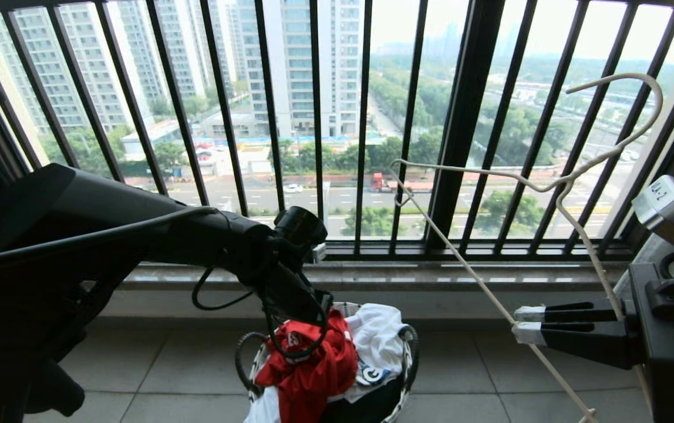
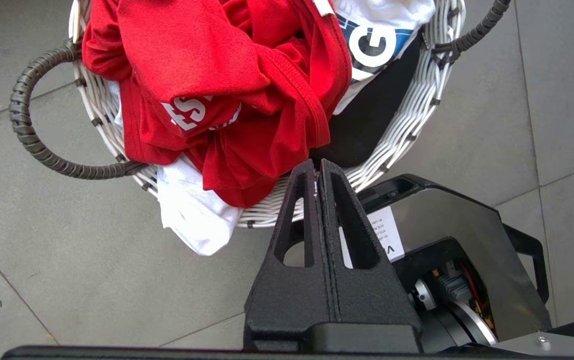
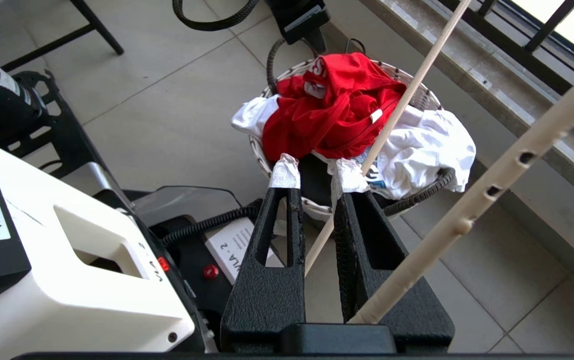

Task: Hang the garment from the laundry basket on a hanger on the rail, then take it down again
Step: Pick up clothes from the basket

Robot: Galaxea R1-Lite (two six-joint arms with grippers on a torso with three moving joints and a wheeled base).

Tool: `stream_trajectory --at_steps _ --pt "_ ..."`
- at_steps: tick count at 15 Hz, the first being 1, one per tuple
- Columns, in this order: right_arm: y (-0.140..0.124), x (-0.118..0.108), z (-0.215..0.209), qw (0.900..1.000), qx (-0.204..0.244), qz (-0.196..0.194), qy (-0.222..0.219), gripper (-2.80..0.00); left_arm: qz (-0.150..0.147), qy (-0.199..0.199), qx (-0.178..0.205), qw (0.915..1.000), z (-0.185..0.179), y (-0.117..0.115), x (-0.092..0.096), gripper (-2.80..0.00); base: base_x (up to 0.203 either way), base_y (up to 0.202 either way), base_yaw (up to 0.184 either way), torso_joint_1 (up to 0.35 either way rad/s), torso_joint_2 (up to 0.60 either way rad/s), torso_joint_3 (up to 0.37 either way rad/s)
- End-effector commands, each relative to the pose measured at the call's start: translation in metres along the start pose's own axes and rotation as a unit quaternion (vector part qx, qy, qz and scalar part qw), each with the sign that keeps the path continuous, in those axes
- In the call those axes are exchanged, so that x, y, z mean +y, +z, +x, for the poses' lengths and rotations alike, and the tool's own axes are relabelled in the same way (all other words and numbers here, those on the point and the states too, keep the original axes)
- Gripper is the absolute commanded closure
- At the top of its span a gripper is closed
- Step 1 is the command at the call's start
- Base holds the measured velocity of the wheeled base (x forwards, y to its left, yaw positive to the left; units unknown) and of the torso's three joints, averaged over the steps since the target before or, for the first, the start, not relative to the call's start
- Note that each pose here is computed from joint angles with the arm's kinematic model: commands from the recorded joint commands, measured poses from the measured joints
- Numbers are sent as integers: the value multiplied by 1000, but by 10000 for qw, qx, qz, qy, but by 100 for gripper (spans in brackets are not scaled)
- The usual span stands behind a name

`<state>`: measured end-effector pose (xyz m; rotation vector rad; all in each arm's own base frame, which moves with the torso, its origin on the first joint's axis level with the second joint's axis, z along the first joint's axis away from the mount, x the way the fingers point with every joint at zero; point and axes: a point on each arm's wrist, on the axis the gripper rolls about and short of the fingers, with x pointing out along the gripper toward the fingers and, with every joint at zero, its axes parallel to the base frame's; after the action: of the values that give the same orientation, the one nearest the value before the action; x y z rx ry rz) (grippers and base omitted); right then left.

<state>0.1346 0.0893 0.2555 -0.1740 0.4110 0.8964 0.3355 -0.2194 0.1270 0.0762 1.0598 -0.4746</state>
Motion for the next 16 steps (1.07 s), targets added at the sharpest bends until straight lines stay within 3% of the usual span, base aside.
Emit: stream_trajectory --at_steps 1,16 --pt "0 0 0 10000 5 -4 16 0 -4 1 10 10000 -1 0 0 0 0 0 0 2 2 -194" --pt "1 0 1 9999 -116 -40 -9 0 9 0 27 10000 0 -1 0 0 0 0 0 1 4 -196"
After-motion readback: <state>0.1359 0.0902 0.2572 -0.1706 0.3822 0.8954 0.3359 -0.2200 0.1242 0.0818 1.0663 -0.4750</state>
